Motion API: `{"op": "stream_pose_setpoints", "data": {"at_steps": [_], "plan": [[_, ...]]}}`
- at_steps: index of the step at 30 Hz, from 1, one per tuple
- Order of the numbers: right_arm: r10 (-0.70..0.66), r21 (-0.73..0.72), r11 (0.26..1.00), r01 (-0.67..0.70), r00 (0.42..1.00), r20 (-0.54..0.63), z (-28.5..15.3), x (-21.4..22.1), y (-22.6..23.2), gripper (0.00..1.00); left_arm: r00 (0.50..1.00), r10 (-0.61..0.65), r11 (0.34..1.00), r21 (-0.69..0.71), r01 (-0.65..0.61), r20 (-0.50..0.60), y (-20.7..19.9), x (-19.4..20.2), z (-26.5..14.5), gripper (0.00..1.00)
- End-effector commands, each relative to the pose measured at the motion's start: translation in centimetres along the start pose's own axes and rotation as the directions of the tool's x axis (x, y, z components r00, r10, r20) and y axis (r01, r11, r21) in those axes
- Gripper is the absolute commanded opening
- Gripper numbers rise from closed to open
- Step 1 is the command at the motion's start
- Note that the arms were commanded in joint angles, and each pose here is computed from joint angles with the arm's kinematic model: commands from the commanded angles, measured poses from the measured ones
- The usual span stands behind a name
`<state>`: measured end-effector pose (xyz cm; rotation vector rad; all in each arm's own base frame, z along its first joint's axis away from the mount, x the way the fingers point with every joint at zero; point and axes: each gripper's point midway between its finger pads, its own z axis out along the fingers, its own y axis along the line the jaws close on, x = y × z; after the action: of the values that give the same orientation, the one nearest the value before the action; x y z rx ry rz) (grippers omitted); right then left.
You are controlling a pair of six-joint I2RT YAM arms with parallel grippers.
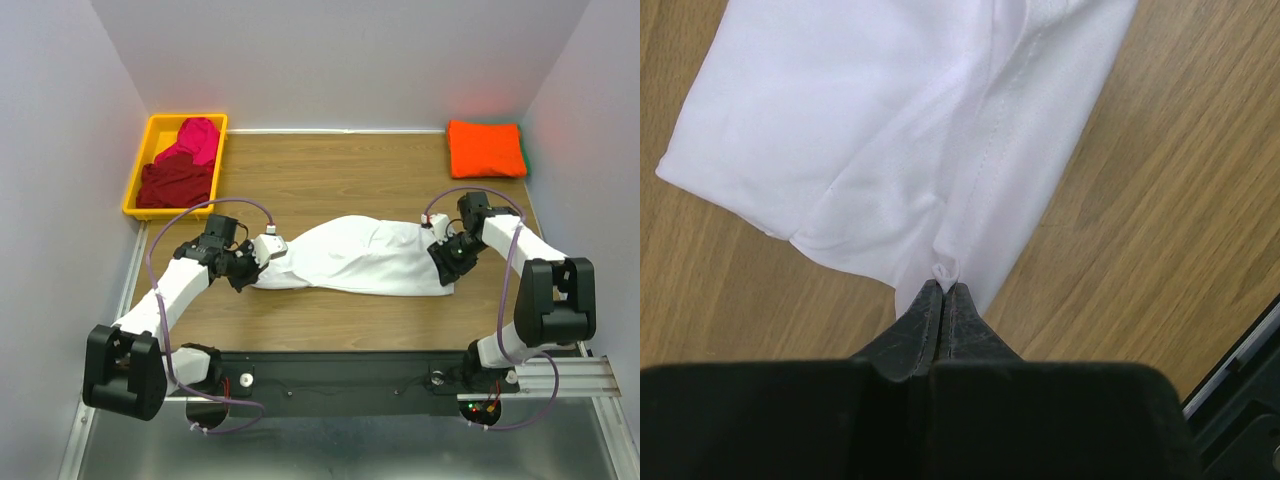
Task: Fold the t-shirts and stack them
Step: Flatten the tshirt out
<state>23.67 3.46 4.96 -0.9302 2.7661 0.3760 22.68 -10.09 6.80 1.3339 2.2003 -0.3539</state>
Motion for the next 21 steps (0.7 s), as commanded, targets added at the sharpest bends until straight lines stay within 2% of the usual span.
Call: {"op": "stream_pose_setpoints", "data": {"at_steps": [1, 11, 13, 17, 21], "plan": [[0.011, 0.037, 0.999, -0.012, 1.0, 0.017, 0.9, -0.9, -1.2, 0.45, 0.999, 0.027, 0.999, -0.018, -0.027, 0.028, 0.9, -1.4, -0.5, 0.0], [0.038, -0.043, 0.998, -0.038, 0.999, 0.001, 2.8, -0.9, -0.2, 0.45, 1.0, 0.02, 1.0, -0.01, -0.02, 0.022, 0.9, -1.2, -0.1, 0.0], [0.033, -0.054, 0.998, -0.033, 0.999, 0.01, 2.5, -1.1, 0.1, 0.42, 1.0, 0.019, 1.0, -0.012, -0.018, 0.021, 0.9, -1.2, -0.2, 0.0], [0.012, -0.044, 0.999, -0.011, 0.999, 0.031, 0.9, -1.2, 0.6, 0.31, 1.0, 0.008, 1.0, -0.018, -0.007, 0.029, 1.0, -1.5, -0.6, 0.0], [-0.013, 0.041, 0.999, 0.01, 0.997, 0.081, -1.9, -2.0, 0.2, 0.07, 0.998, -0.029, 0.999, -0.019, 0.03, 0.064, 1.4, -2.7, -1.5, 0.0]]}}
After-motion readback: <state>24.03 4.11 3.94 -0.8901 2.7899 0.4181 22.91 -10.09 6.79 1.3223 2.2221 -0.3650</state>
